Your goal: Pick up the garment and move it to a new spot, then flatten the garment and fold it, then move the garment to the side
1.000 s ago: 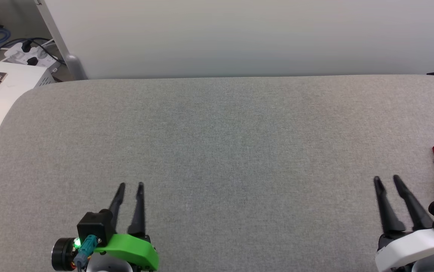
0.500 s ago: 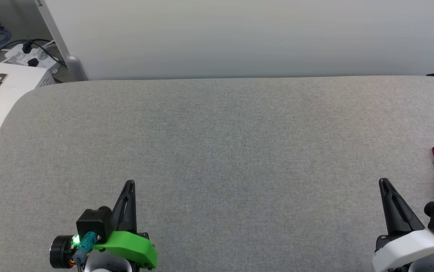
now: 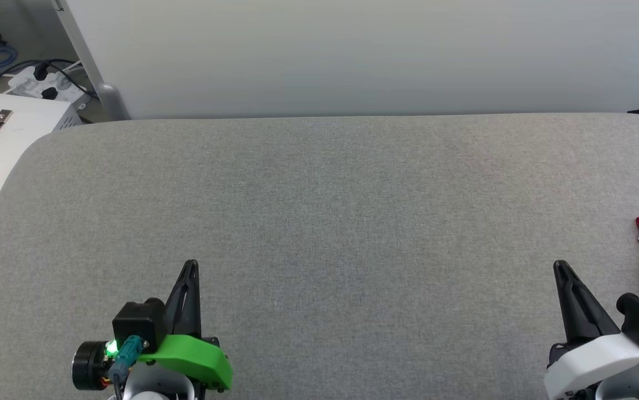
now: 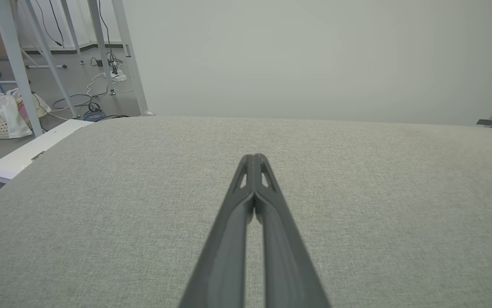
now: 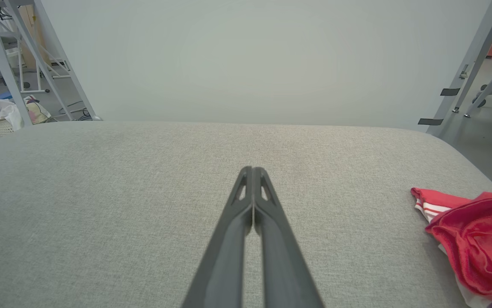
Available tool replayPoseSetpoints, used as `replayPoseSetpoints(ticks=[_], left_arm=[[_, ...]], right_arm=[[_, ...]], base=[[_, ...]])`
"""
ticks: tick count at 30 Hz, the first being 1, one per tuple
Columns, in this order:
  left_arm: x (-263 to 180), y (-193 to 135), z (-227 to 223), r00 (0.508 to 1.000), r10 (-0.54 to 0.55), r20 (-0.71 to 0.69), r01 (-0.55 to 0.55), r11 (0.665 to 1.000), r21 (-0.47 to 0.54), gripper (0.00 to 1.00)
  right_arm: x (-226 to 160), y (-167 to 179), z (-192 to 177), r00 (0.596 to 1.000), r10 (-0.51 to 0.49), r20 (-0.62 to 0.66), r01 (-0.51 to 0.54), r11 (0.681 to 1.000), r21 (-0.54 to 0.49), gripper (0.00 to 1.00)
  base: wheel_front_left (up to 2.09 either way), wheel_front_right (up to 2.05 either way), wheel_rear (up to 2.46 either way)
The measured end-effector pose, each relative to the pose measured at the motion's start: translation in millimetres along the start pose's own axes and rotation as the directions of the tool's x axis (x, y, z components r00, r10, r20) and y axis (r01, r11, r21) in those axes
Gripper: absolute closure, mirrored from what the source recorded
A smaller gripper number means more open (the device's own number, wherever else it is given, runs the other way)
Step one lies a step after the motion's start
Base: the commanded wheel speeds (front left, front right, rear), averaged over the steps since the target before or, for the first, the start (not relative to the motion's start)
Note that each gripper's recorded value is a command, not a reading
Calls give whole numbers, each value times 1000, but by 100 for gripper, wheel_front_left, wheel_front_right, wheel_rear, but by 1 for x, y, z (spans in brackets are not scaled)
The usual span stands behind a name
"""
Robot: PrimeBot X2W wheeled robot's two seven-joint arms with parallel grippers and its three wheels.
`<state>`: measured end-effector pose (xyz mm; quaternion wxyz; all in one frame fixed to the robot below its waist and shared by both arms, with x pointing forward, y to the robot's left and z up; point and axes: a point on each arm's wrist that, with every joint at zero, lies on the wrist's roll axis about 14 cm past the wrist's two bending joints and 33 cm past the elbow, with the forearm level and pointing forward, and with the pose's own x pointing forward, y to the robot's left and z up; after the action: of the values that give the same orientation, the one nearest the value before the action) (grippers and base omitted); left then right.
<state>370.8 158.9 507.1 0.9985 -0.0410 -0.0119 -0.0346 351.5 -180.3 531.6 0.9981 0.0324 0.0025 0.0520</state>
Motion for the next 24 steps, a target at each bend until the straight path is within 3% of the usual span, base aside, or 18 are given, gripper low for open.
replayPoseSetpoints(ticks=[24], left_arm=[[3, 3, 8, 1000, 9, 5, -9, 999, 34, 100]], right_arm=[[4, 3, -4, 1000, 1, -10, -2, 1000, -23, 100]], base=[[0, 0, 0]])
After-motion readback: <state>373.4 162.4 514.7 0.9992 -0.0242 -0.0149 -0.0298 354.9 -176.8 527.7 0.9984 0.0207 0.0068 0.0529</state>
